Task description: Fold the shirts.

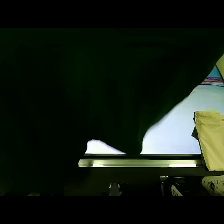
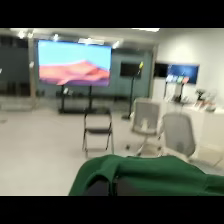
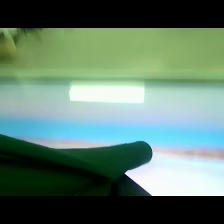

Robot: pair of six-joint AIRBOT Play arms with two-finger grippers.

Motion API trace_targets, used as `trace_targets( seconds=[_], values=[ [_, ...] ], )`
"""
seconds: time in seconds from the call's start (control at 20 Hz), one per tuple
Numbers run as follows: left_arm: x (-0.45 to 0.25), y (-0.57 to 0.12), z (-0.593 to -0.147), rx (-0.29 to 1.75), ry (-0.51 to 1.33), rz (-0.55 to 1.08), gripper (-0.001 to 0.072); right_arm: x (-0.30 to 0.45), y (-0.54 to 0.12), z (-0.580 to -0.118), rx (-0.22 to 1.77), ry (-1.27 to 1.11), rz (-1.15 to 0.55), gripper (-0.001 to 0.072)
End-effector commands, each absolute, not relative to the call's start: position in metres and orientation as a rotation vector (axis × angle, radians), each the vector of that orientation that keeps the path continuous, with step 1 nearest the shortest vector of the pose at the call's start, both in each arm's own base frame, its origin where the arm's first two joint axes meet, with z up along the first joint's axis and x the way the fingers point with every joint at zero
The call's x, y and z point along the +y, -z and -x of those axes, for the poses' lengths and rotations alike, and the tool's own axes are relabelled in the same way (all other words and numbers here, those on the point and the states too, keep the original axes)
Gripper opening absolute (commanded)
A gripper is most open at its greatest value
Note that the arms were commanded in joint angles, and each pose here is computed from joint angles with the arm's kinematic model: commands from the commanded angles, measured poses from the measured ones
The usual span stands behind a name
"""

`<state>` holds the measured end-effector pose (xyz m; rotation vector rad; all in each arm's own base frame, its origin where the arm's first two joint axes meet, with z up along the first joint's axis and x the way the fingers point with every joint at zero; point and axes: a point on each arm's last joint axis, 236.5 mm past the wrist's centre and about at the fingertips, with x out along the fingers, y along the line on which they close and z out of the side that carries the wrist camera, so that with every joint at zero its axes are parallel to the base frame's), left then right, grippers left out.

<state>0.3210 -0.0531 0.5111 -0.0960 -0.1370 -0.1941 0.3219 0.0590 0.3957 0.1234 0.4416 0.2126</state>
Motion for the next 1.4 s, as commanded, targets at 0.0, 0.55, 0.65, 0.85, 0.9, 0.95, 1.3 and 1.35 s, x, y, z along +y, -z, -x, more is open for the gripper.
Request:
trace_targets(
  seconds=[0.0,0.55,0.65,0.85,0.9,0.95,1.3,1.35],
  values=[
    [-0.051,-0.429,-0.423,0.08,0.135,0.035,0.002,0.048,-0.262,-0.352,0.936,-0.131,-0.128,0.0024],
    [-0.106,-0.038,-0.53,1.077,0.192,0.23,0.0097,0.099,-0.011,-0.507,1.261,-0.086,-0.524,0.0042],
    [-0.096,-0.018,-0.5,1.237,0.179,0.233,0.064,0.081,-0.009,-0.499,1.298,-0.057,-0.529,0.0502],
    [-0.05,-0.008,-0.415,1.548,0.201,0.204,0.0678,0.001,-0.016,-0.428,1.541,-0.044,-0.446,0.0567],
    [-0.049,-0.003,-0.393,1.592,0.205,0.245,0.0659,-0.022,-0.012,-0.407,1.618,-0.001,-0.438,0.0531],
    [-0.055,0.008,-0.368,1.623,0.227,0.292,0.0586,-0.037,-0.008,-0.387,1.686,0.017,-0.443,0.0505],
    [-0.1,0.096,-0.251,1.651,0.231,0.547,0.0536,-0.041,0.033,-0.34,1.805,0.028,-0.522,0.0494],
    [-0.101,0.101,-0.248,1.657,0.227,0.541,0.0536,-0.045,0.036,-0.337,1.812,0.045,-0.507,0.0494]
  ],
)
